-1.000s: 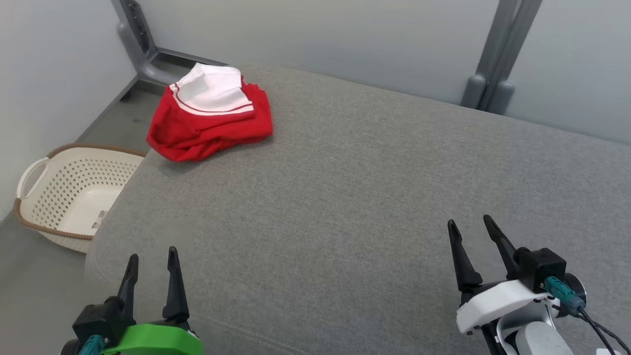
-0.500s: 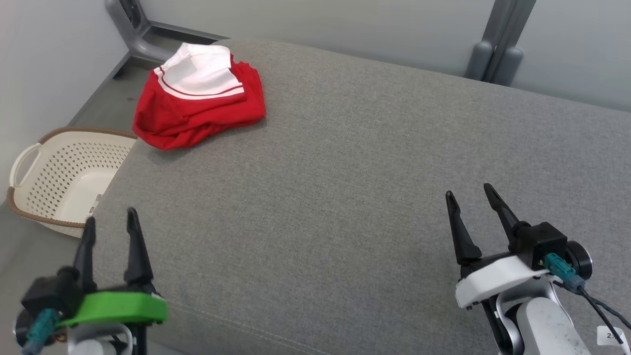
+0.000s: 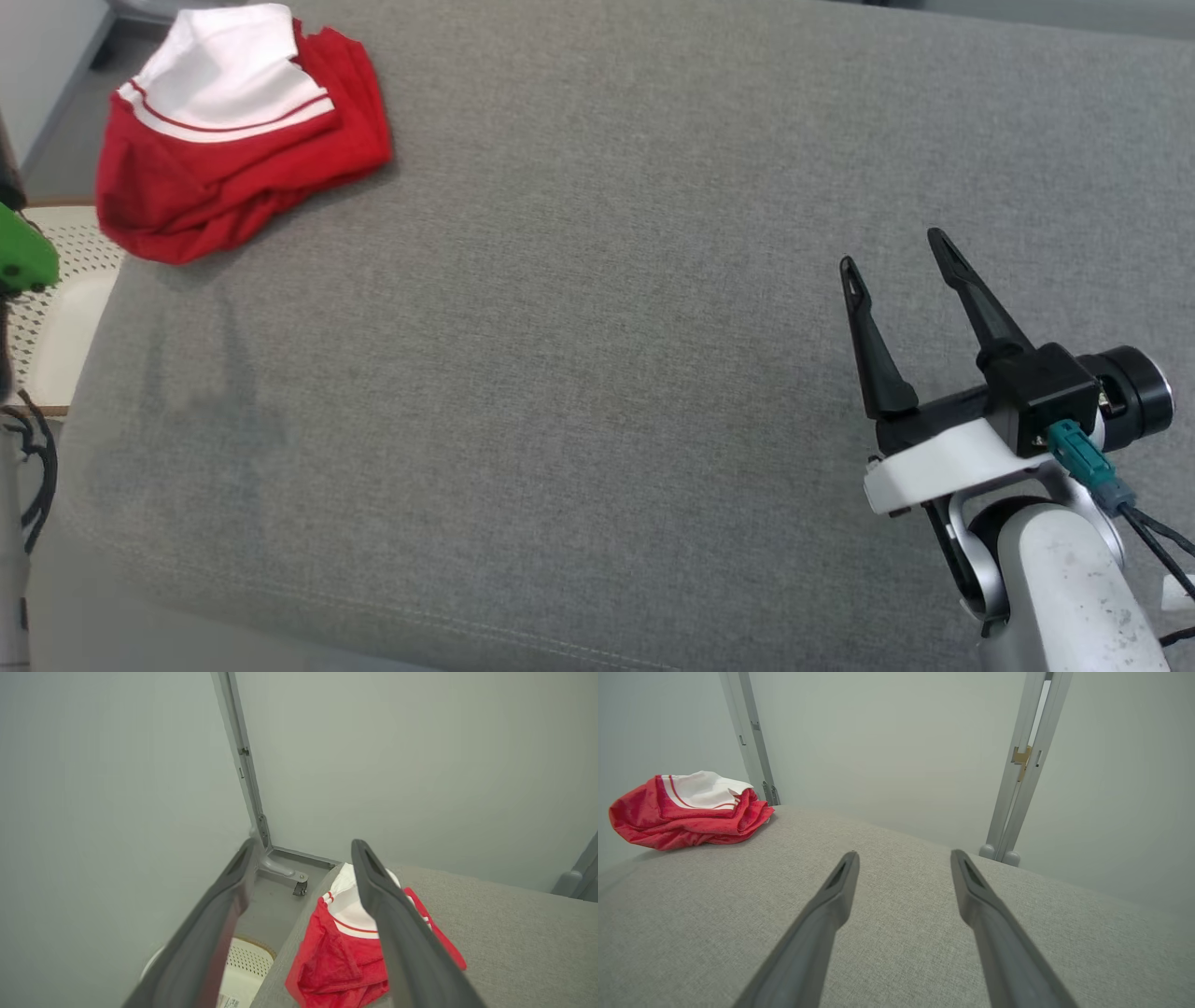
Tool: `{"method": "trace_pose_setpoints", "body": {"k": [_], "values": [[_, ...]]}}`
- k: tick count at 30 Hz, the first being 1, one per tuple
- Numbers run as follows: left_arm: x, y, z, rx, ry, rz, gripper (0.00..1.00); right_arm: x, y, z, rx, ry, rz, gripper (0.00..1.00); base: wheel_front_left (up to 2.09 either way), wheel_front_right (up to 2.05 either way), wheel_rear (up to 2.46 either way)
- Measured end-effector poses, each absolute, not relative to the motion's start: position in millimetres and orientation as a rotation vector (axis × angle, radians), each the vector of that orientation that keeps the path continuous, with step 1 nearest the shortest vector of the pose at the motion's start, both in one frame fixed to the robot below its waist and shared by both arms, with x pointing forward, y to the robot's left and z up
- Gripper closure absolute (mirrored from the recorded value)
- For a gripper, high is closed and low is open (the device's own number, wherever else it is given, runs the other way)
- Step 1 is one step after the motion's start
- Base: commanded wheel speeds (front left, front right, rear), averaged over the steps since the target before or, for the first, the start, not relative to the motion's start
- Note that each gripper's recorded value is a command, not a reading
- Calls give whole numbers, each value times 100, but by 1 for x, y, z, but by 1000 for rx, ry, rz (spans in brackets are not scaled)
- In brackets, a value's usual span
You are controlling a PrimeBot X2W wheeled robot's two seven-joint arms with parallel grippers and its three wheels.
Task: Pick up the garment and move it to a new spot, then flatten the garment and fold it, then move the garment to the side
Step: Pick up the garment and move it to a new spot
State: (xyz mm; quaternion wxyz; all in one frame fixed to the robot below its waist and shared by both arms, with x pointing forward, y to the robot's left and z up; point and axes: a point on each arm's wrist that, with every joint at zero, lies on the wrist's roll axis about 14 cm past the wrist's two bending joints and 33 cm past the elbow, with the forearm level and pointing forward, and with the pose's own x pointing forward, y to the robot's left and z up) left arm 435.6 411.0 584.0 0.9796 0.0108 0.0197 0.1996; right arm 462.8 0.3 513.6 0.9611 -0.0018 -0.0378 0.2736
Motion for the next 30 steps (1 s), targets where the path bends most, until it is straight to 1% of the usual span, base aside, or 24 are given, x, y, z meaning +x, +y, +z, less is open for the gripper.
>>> {"method": "trace_pose_setpoints", "body": {"k": [3,7,10,13,16,17,18,19,20,21,25,30], "values": [[455,419,547,2,210,415,0,468,-8,508,-21,-62,533,0,0,0,0],[473,417,496,-31,387,414,0,475,-26,493,-41,-27,484,0,0,0,0],[482,414,463,-51,480,418,0,480,-37,481,-48,-1,455,0,0,0,0],[481,416,431,-64,574,453,0,483,-45,469,-45,22,434,0,0,0,0],[481,425,414,-53,614,499,0,484,-51,458,-42,45,420,0,0,0,0],[481,428,410,-46,627,510,20,484,-53,455,-41,51,416,0,0,0,0],[481,429,406,-40,636,517,51,484,-55,453,-39,54,412,0,0,0,0],[481,431,402,-39,645,532,60,484,-57,452,-36,56,408,0,0,0,0],[481,431,399,-39,653,542,79,484,-58,450,-36,58,403,0,0,0,0],[481,432,396,-41,658,551,100,484,-59,450,-37,59,401,0,0,0,0],[477,433,392,-45,675,566,100,484,-59,453,-28,46,401,0,0,0,0],[482,434,409,-36,605,558,100,483,-60,462,-16,17,399,0,0,0,0]]}}
